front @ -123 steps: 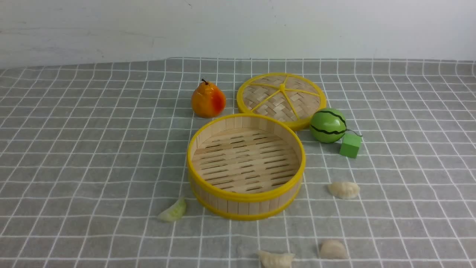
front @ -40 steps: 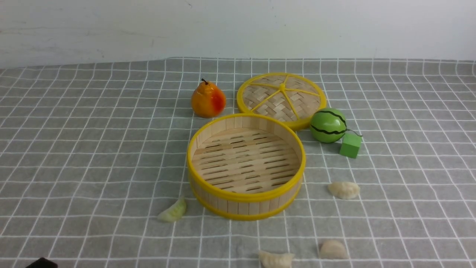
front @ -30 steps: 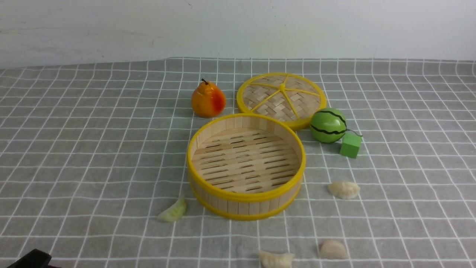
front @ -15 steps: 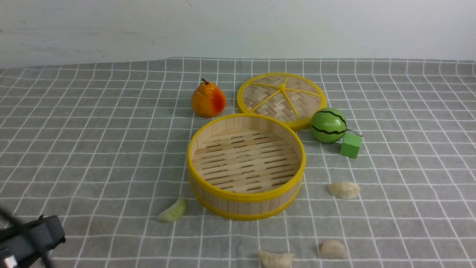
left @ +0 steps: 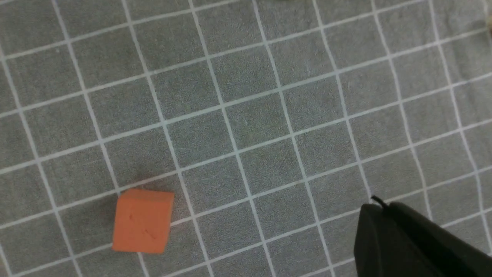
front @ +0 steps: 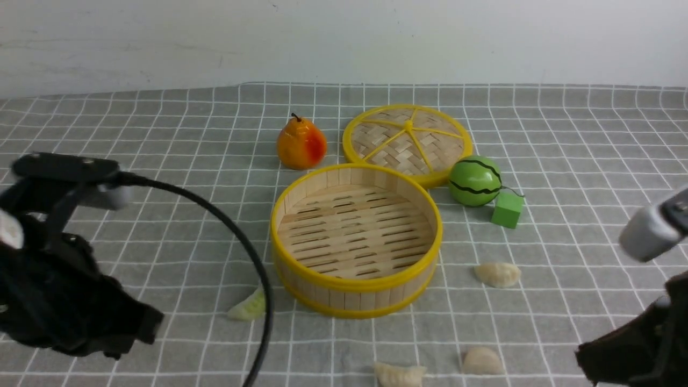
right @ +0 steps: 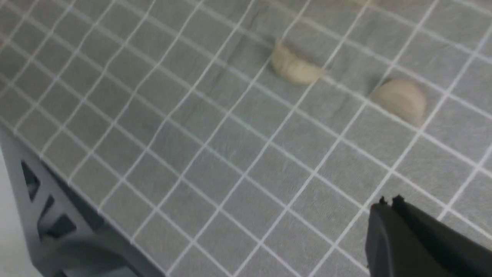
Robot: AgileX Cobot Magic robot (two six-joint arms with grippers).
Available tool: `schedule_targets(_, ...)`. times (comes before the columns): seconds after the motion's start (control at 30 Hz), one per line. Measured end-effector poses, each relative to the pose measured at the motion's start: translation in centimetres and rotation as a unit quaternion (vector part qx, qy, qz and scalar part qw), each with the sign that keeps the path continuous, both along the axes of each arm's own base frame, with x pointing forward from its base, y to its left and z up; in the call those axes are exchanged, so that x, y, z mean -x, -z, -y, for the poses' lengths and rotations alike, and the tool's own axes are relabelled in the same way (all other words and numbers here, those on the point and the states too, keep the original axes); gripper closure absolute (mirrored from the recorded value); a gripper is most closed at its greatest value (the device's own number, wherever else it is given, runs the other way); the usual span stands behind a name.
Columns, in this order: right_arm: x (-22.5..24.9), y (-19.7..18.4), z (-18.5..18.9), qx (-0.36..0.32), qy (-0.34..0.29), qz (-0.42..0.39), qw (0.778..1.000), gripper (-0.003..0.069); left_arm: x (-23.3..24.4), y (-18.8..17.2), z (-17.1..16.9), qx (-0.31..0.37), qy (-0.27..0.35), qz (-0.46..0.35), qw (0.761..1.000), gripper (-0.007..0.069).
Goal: Put the dumplings into the steamer on the table with the grey tablecloth.
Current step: 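Reach for and grasp a dumpling on the table with the left gripper, then place the dumpling into the bamboo steamer basket with the left gripper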
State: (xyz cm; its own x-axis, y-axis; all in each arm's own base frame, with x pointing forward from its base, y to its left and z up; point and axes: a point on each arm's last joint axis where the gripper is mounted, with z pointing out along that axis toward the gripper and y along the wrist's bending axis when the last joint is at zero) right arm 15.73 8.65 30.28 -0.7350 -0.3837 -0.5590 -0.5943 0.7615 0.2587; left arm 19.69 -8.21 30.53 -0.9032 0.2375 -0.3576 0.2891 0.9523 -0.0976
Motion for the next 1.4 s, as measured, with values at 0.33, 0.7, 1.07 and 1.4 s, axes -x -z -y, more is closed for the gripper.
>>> schedule_targets(0.33, 0.5, 0.6, -1.4, 0.03, -0.055, -0.006, 0.998, 0.0671, -8.1, 4.3, 3.7, -0.048, 0.041, -0.053, 0.997, 0.0161)
schedule_targets(0.7, 0.5, 0.6, -1.4, 0.03, -0.056, -0.006, 0.998, 0.0664, -13.7, 10.5, 5.9, -0.075, 0.16, 0.019, 0.984, 0.0072)
schedule_targets(1.07, 0.3, 0.7, -1.3, 0.037, -0.054, 0.003, 0.998, 0.0658, -14.8, 14.1, 6.3, -0.078, 0.148, -0.014, 0.986, 0.0312)
schedule_targets(1.4, 0.1, 0.6, -1.3, 0.035, -0.048, 0.016, 0.998, 0.0649, -15.7, 5.1, 7.3, -0.025, 0.094, 0.0, 0.995, 0.0421)
